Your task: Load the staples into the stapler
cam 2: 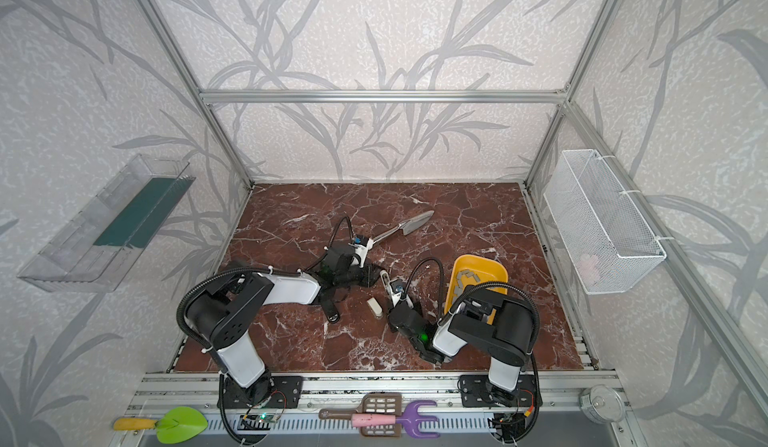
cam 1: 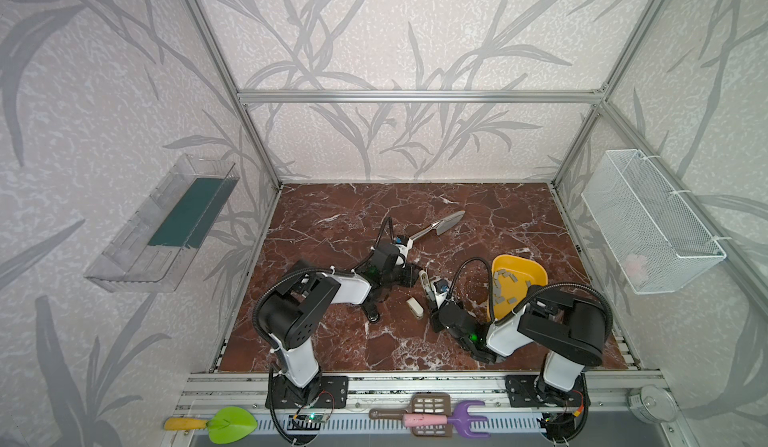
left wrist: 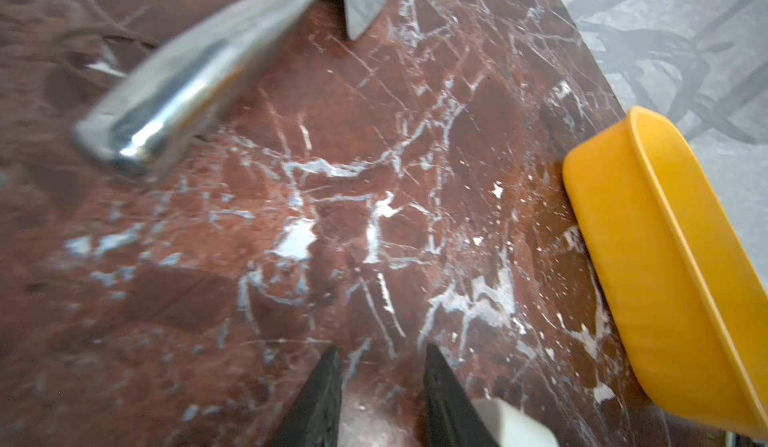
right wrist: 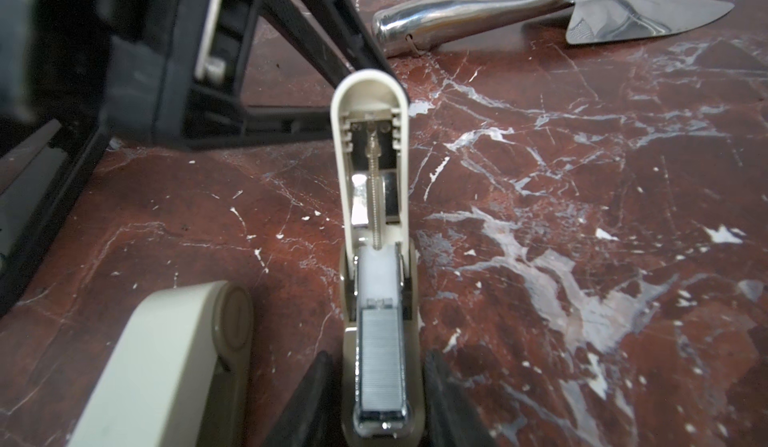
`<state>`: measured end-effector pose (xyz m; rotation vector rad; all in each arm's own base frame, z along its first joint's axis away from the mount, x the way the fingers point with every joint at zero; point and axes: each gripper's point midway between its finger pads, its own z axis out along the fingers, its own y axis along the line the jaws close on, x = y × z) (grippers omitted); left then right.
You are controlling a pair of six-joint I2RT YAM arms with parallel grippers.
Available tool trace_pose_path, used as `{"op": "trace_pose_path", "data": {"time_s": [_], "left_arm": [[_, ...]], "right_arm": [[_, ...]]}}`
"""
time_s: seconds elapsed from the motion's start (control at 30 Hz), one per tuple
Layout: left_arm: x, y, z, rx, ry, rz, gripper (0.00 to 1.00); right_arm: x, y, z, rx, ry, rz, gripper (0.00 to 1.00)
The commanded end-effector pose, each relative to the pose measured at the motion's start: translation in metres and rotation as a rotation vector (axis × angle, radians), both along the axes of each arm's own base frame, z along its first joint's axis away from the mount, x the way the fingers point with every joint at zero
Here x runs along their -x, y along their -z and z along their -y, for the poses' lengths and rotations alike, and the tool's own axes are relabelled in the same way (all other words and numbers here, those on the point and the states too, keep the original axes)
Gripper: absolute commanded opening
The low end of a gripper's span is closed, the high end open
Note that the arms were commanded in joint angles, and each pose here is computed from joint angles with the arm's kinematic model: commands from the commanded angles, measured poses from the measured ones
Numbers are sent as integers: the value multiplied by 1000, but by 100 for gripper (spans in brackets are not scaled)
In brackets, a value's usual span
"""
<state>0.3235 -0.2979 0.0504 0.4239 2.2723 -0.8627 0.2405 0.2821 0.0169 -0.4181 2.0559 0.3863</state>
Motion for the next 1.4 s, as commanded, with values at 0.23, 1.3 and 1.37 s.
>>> {"op": "trace_pose_path", "data": {"time_s": [0.23,1.3,1.37], "left_arm": [[31,3,17,-18,122,68,33],[15,-27,-44,-56,-156,185,37],[14,-27,-44,-48,-155,179,37]], "right_arm": [[9,24,9,49,-19,-70,37],[4,2,19,117,-63,22,61],[4,9,20,124,-75,17,60]]}}
